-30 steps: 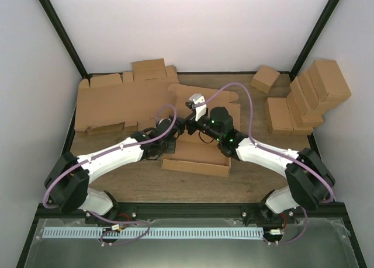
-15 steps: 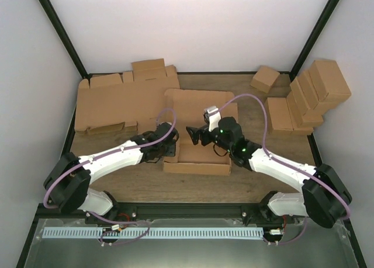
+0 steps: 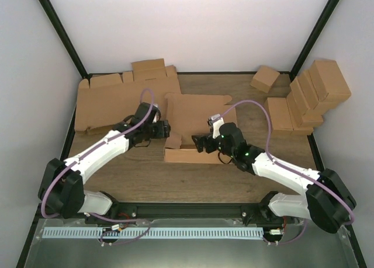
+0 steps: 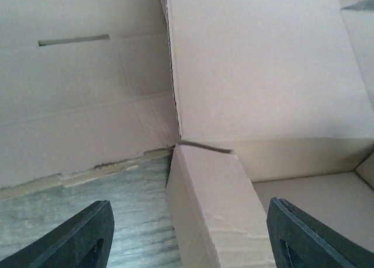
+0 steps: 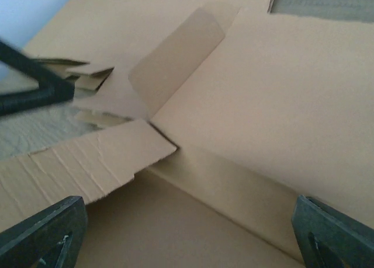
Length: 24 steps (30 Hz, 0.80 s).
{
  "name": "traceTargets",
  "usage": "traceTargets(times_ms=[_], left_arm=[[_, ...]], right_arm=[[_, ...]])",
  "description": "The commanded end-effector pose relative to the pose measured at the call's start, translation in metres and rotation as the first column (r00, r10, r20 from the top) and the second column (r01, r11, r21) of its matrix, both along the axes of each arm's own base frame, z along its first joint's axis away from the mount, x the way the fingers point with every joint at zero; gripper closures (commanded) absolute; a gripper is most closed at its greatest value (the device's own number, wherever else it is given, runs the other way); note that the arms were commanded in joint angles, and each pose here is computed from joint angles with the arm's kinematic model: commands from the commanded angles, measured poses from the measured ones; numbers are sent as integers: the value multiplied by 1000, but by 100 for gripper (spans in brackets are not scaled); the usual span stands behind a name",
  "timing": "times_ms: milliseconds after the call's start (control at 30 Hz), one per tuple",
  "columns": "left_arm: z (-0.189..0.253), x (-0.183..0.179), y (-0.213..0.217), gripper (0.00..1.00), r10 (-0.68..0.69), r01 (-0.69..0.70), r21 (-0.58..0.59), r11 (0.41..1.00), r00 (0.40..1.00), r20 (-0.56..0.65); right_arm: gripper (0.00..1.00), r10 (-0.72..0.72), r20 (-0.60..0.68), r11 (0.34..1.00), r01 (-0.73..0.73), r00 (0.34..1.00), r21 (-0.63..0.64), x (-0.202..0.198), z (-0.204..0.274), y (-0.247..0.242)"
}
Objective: Fold the paper box
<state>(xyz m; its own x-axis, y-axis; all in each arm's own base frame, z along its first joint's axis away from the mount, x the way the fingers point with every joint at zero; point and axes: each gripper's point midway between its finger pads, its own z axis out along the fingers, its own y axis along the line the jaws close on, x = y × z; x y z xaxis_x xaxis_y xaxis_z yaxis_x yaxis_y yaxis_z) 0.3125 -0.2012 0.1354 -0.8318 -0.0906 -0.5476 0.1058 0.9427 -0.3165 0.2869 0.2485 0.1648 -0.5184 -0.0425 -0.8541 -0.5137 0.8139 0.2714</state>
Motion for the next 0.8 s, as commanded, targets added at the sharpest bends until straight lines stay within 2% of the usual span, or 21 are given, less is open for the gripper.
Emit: traceTargets(times_ms=[0,133,267,433,767], left_arm=[[14,8,-9,27,-79,78,-93,993,997,-8],[2,5,-11,29,-99,94,-98,991,994,-42],[-1,6,0,28,-70,66,-77,995,996,-46],[15,24,10,22,-49,49,-85,995,999,-4],[13,58,10,21,-45,47,-65,997,999,20]], right_arm=[[4,67,-126,998,-68,990,1,-14,-16,9],[7,95,-222,995,-97,971,-1,-32,-44,7],[8,102,-298,994,-105,949,7,-50,-63,1],[7,99,-370,994,-112,924,-13,-68,-87,-7],[8,68,-456,994,-100,887,-46,-80,-117,-15]])
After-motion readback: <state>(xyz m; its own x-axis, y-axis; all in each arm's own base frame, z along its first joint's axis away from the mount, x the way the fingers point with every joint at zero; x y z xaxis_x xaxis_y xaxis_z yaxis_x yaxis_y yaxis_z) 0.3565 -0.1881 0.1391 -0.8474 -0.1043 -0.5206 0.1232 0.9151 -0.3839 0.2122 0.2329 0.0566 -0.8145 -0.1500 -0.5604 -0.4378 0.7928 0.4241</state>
